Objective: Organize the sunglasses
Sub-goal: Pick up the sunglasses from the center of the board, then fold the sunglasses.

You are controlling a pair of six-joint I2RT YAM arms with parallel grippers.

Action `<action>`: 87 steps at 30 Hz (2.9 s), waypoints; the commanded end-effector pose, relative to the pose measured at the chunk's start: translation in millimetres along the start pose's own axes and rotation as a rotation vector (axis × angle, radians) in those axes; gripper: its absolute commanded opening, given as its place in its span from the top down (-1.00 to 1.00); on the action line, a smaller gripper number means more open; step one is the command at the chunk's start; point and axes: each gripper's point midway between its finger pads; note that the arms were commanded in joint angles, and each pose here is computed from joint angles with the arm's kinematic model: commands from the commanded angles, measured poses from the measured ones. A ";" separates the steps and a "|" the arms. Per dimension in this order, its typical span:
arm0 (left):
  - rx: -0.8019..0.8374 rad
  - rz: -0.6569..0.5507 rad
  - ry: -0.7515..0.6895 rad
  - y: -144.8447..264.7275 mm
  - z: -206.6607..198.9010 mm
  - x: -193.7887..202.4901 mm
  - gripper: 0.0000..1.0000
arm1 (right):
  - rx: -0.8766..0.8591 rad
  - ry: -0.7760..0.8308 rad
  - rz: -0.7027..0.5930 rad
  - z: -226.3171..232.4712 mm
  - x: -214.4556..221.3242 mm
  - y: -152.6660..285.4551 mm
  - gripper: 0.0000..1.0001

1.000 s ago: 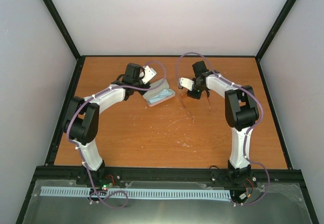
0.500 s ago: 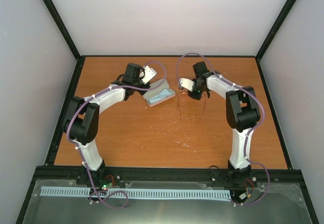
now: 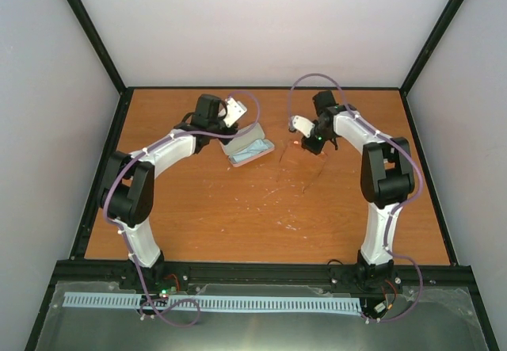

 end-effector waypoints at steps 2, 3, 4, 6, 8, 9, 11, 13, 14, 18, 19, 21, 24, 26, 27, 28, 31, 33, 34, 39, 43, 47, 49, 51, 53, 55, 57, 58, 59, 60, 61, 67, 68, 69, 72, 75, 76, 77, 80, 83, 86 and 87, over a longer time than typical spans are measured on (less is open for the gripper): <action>0.049 -0.131 0.007 15.7 -6.2 -58.5 0.59 | -0.012 -0.196 -0.156 -2.9 -22.3 51.5 0.94; 0.057 -0.142 0.003 16.0 -9.5 -63.9 0.59 | -0.031 -0.218 -0.178 0.9 -24.0 52.7 0.94; 0.065 -0.155 -0.003 16.5 -13.3 -69.9 0.59 | -0.055 -0.240 -0.194 6.8 -25.1 52.3 0.95; 0.085 -0.178 -0.012 17.3 -22.9 -81.3 0.59 | -0.096 -0.283 -0.243 15.6 -31.2 55.5 0.94; 0.110 -0.195 -0.024 16.8 -34.1 -89.8 0.59 | -0.132 -0.317 -0.294 23.6 -38.5 59.5 0.94; 0.127 -0.203 -0.027 16.2 -40.5 -93.6 0.59 | -0.147 -0.335 -0.317 27.3 -41.7 61.6 0.94; 0.167 -0.228 -0.033 18.4 -53.9 -103.9 0.59 | -0.166 -0.367 -0.370 31.8 -49.1 67.1 0.94; 0.209 -0.249 -0.031 21.1 -66.4 -113.7 0.59 | -0.190 -0.395 -0.436 35.1 -59.4 75.0 0.94; 0.228 -0.260 -0.021 22.8 -72.0 -119.2 0.59 | -0.196 -0.409 -0.467 35.4 -64.3 78.8 0.95; 0.294 -0.281 0.002 30.3 -88.7 -132.8 0.59 | -0.220 -0.454 -0.572 32.5 -80.9 90.3 0.94; 0.303 -0.281 0.006 32.5 -91.1 -134.2 0.59 | -0.238 -0.459 -0.615 31.1 -88.2 95.3 0.94; 0.313 -0.284 0.012 37.3 -95.1 -137.1 0.59 | -0.270 -0.505 -0.667 26.8 -97.9 99.5 0.94; 0.298 -0.268 0.012 44.8 -92.8 -135.3 0.60 | -0.332 -0.563 -0.773 21.5 -114.5 112.6 0.94; 0.260 -0.266 -0.007 51.5 -87.1 -133.9 0.60 | -0.346 -0.595 -0.845 13.3 -126.1 125.7 0.94; 0.240 -0.270 -0.019 56.1 -83.3 -134.0 0.60 | -0.357 -0.609 -0.883 8.7 -133.0 133.7 0.95; 0.227 -0.270 -0.030 59.4 -81.7 -132.2 0.61 | -0.381 -0.598 -0.927 6.6 -141.6 143.8 0.94; 0.204 -0.270 -0.050 68.2 -75.5 -129.0 0.61 | -0.385 -0.532 -0.995 0.7 -162.9 168.2 0.94; 0.195 -0.260 -0.051 70.5 -72.2 -124.2 0.61 | -0.371 -0.495 -1.015 -3.5 -172.4 179.4 0.94; 0.188 -0.259 -0.050 71.9 -70.2 -122.5 0.61 | -0.367 -0.492 -1.020 -5.8 -174.6 182.6 0.95; 0.172 -0.250 -0.049 73.4 -67.1 -119.0 0.61 | -0.379 -0.512 -1.018 -7.7 -178.1 189.1 0.95; 0.153 -0.261 -0.028 75.5 -61.3 -125.4 0.62 | -0.379 -0.535 -0.961 -1.5 -169.4 178.6 0.94; 0.118 -0.261 0.031 77.3 -39.9 -128.1 0.64 | -0.334 -0.586 -0.929 0.2 -159.7 171.5 0.94; 0.093 -0.261 0.061 79.1 -23.5 -127.3 0.64 | -0.277 -0.649 -0.893 -5.2 -151.8 165.8 0.94; 0.066 -0.269 0.070 82.1 -8.7 -129.2 0.65 | -0.224 -0.686 -0.864 -10.3 -145.0 161.6 0.94; 0.037 -0.284 0.057 85.9 -0.2 -135.5 0.64 | -0.164 -0.747 -0.815 -18.1 -135.3 151.7 0.94; 0.034 -0.306 0.051 90.8 1.6 -144.0 0.64 | -0.153 -0.760 -0.792 -19.0 -130.2 144.5 0.94; 0.060 -0.324 0.061 94.6 -1.9 -151.6 0.64 | -0.160 -0.769 -0.779 -18.5 -128.2 138.9 0.94; 0.085 -0.331 0.068 96.1 -5.3 -154.5 0.64 | -0.166 -0.770 -0.780 -18.0 -128.5 138.4 0.94; 0.118 -0.338 0.077 98.1 -10.4 -156.9 0.64 | -0.164 -0.780 -0.777 -18.9 -128.2 137.5 0.94; 0.154 -0.342 0.083 98.7 -16.2 -157.7 0.64 | -0.169 -0.782 -0.777 -18.5 -128.2 137.5 0.94; 0.190 -0.350 0.089 99.8 -22.0 -159.1 0.63 | -0.164 -0.785 -0.776 -19.1 -127.6 137.2 0.95; 0.311 -0.343 0.123 90.0 -43.2 -156.8 0.61 | -0.162 -0.828 -0.743 -21.5 -124.5 135.0 0.94; 0.320 -0.340 0.123 87.7 -46.0 -156.2 0.62 | -0.169 -0.835 -0.736 -21.4 -124.5 133.9 0.94; 0.327 -0.342 0.123 86.3 -48.1 -157.0 0.62 | -0.172 -0.842 -0.731 -21.9 -124.5 133.7 0.94; 0.345 -0.352 0.124 84.8 -54.9 -163.7 0.62 | -0.204 -0.845 -0.705 -12.7 -132.9 125.4 0.94; 0.366 -0.358 0.119 84.1 -64.8 -169.6 0.62 | -0.202 -0.848 -0.701 -12.3 -134.5 121.5 0.94; 0.371 -0.358 0.118 83.6 -67.8 -170.7 0.62 | -0.202 -0.850 -0.702 -12.3 -135.5 120.9 0.94; 0.376 -0.361 0.117 84.3 -70.8 -172.7 0.62 | -0.204 -0.852 -0.703 -12.7 -135.9 119.9 0.94; 0.392 -0.361 0.114 83.7 -79.6 -174.7 0.62 | -0.220 -0.862 -0.701 -13.5 -138.1 116.8 0.94; 0.404 -0.349 0.115 80.1 -85.6 -170.7 0.62 | -0.244 -0.866 -0.711 -13.9 -142.9 120.2 0.94; 0.417 -0.339 0.124 75.7 -91.0 -165.5 0.62 | -0.263 -0.858 -0.740 -14.8 -149.2 128.4 0.94; 0.423 -0.335 0.127 74.1 -93.0 -164.1 0.62 | -0.275 -0.852 -0.750 -13.8 -152.1 131.0 0.94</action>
Point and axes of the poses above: each gripper's point midway between its finger pads, its own y axis back along the fingers, its own z axis along the line the jaws close on, x = y × z, and after that the axes turned 8 degrees about y, right-handed
